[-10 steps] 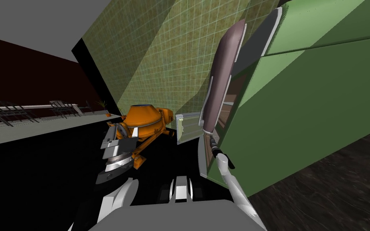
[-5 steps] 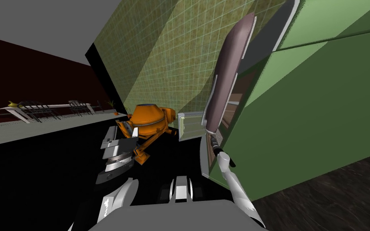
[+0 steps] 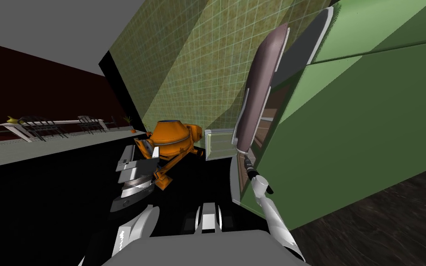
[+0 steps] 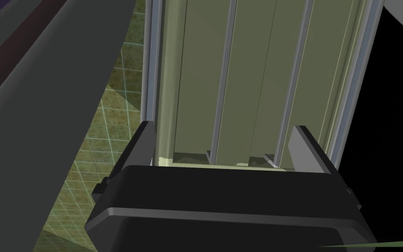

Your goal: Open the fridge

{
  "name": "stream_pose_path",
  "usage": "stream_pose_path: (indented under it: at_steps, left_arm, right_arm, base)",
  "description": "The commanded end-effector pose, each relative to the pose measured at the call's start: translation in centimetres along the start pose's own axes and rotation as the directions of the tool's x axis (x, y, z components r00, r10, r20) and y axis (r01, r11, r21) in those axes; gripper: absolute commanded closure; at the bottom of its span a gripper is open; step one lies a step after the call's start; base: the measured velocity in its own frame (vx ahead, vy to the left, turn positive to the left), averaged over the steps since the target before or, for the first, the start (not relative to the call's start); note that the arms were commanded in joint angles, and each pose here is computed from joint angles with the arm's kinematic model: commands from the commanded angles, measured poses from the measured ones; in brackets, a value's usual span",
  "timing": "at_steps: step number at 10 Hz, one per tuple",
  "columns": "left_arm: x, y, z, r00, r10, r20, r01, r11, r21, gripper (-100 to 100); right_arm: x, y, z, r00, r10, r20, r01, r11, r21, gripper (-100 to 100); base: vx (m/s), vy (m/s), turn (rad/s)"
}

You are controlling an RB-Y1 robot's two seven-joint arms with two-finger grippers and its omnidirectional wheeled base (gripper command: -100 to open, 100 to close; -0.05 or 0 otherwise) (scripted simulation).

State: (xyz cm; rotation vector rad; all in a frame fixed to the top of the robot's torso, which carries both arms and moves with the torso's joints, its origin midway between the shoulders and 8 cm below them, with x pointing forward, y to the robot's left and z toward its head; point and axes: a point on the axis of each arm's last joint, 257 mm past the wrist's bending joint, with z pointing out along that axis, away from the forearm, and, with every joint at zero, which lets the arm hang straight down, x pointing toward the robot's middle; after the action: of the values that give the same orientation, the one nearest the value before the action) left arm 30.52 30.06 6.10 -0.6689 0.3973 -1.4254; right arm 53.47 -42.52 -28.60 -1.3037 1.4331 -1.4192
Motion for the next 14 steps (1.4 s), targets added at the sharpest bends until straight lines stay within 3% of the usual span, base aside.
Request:
stream_pose_path:
  at_steps: [1, 4, 7, 8, 10, 14]
  left_arm:
    - [0.0, 0.0, 0.0, 1.0000, 0.000, 0.000, 0.000, 1.0000, 0.000, 0]
    - [0.0, 0.0, 0.0, 1.0000, 0.000, 0.000, 0.000, 1.0000, 0.000, 0]
    - [0.0, 0.0, 0.0, 1.0000, 0.000, 0.000, 0.000, 1.0000, 0.000, 0]
    - [0.0, 0.0, 0.0, 1.0000, 0.000, 0.000, 0.000, 1.0000, 0.000, 0]
    - [0.0, 0.0, 0.0, 1.0000, 0.000, 0.000, 0.000, 1.0000, 0.000, 0]
    - [0.0, 0.0, 0.0, 1.0000, 0.000, 0.000, 0.000, 1.0000, 0.000, 0]
  right_arm:
    - [0.0, -0.6, 1.0, 1.000, 0.010, 0.015, -0.011, 1.000, 0.014, -100]
    - [2.5, -0.8, 1.0, 0.999, 0.040, -0.017, -0.040, 0.999, 0.033, -100]
    - [2.5, -0.9, 1.0, 1.000, -0.006, -0.020, 0.007, 0.999, 0.035, -100]
    - [2.4, -1.8, 1.9, 0.999, 0.039, -0.006, -0.038, 0.997, 0.062, -100]
    - [4.6, -2.1, 1.7, 0.998, 0.060, -0.036, -0.056, 0.995, 0.086, -100]
    - [5.0, -2.3, 1.7, 0.998, 0.034, -0.051, -0.029, 0.995, 0.096, -100]
  base:
    - [-0.072, 0.037, 0.323]
    - [-0.050, 0.038, 0.033]
    - [0.005, -0.004, 0.004]
    - [-0.054, 0.039, 0.250]
    - [-0.061, 0.044, 0.108]
    - [-0.004, 0.004, -0.010]
